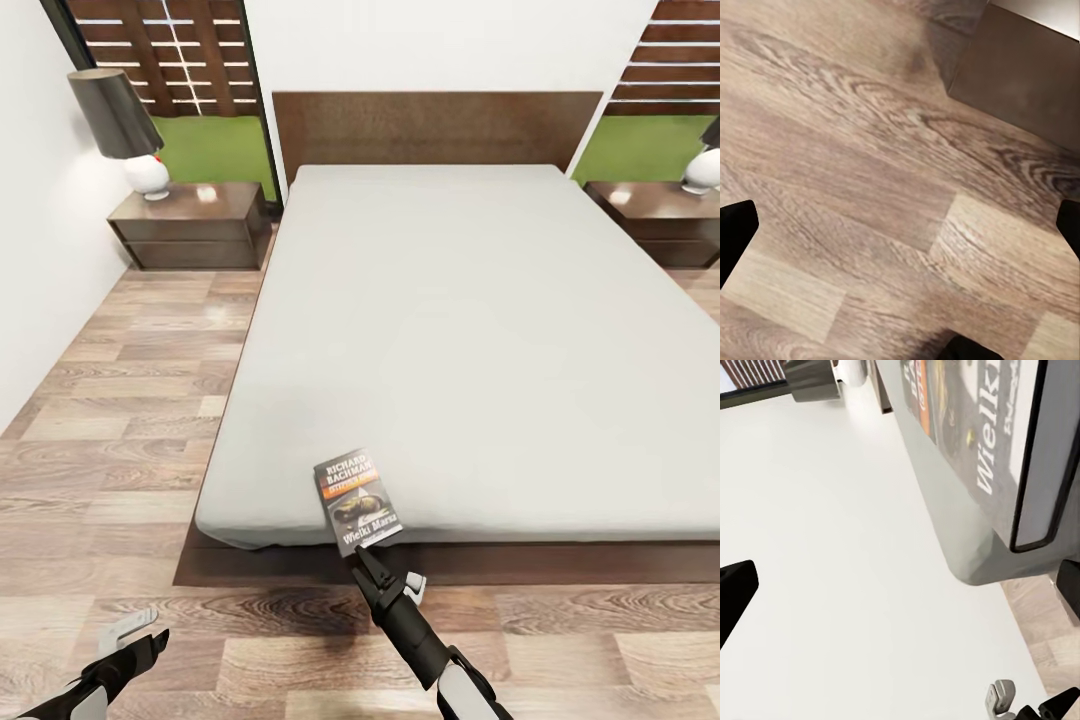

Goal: In the bedroom, move the book from the bed onto either nightstand, and place the two sandals side by side next to the bed.

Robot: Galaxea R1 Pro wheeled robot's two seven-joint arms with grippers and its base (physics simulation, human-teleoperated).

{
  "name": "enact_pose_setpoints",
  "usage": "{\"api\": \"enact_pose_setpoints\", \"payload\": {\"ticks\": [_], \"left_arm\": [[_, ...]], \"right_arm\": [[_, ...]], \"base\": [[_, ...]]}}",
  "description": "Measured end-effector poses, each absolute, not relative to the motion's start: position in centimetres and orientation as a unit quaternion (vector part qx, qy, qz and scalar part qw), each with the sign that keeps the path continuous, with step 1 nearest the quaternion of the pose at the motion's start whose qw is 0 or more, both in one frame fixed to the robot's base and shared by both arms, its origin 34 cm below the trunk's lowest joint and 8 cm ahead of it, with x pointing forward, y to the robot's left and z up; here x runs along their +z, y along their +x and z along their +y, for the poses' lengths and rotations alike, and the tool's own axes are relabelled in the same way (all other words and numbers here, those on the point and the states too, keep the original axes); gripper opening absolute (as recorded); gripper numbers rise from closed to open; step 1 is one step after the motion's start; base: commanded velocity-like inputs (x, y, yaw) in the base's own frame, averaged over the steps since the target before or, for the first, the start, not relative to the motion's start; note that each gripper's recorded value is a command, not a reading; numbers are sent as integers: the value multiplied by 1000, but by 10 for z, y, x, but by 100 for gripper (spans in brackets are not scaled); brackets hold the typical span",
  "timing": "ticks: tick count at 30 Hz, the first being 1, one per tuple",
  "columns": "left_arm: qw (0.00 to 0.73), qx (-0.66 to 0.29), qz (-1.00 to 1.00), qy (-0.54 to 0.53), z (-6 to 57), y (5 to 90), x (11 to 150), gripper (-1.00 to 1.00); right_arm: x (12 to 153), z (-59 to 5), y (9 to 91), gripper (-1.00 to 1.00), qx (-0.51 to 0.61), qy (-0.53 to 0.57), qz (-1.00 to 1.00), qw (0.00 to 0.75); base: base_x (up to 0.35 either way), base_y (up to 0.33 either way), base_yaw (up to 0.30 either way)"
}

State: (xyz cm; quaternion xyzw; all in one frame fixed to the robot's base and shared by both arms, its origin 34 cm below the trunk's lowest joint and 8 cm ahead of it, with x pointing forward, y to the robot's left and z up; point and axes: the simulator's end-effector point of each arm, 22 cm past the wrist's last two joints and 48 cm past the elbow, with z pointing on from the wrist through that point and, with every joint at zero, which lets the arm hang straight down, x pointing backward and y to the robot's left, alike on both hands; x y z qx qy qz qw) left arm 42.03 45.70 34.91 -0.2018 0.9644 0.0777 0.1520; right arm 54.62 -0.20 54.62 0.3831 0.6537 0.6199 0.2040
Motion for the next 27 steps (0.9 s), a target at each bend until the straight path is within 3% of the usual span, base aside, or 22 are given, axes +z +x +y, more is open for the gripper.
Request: {"api": "enact_pose_setpoints", "payload": {"ticks": [27], "left_arm": [[152, 78, 964, -202, 457, 416, 316, 100]], "right_arm": [[514, -2, 542, 100, 620, 383, 654, 204]], "base": [[25, -12, 0]]}}
